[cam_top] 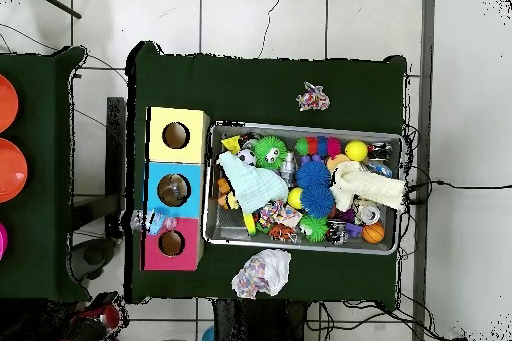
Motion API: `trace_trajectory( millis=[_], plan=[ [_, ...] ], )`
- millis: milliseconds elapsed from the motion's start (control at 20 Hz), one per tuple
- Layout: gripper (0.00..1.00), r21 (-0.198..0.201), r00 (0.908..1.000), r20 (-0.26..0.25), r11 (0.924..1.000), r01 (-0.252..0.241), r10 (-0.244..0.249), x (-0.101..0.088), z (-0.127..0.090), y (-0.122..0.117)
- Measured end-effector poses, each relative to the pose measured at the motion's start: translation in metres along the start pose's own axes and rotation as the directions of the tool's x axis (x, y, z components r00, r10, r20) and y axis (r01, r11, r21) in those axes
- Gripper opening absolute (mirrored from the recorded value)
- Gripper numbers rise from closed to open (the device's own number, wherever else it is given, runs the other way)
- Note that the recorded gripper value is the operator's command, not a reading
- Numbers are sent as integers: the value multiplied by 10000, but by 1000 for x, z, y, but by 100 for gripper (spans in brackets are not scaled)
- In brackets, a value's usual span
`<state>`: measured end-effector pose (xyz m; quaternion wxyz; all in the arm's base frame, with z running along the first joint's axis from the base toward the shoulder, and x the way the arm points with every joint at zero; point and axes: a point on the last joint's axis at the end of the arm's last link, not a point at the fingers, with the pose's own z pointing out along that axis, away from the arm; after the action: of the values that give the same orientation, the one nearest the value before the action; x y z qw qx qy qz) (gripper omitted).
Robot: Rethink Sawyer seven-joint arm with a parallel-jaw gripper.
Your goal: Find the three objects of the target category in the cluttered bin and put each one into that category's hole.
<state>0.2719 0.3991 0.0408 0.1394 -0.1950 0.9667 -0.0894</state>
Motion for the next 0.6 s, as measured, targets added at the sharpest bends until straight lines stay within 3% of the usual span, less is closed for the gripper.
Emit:
trace_trajectory(
  millis=[600],
  plan=[
    [0,93,9988,-49,9988,-487,487,-16,8,-19]
  ],
)
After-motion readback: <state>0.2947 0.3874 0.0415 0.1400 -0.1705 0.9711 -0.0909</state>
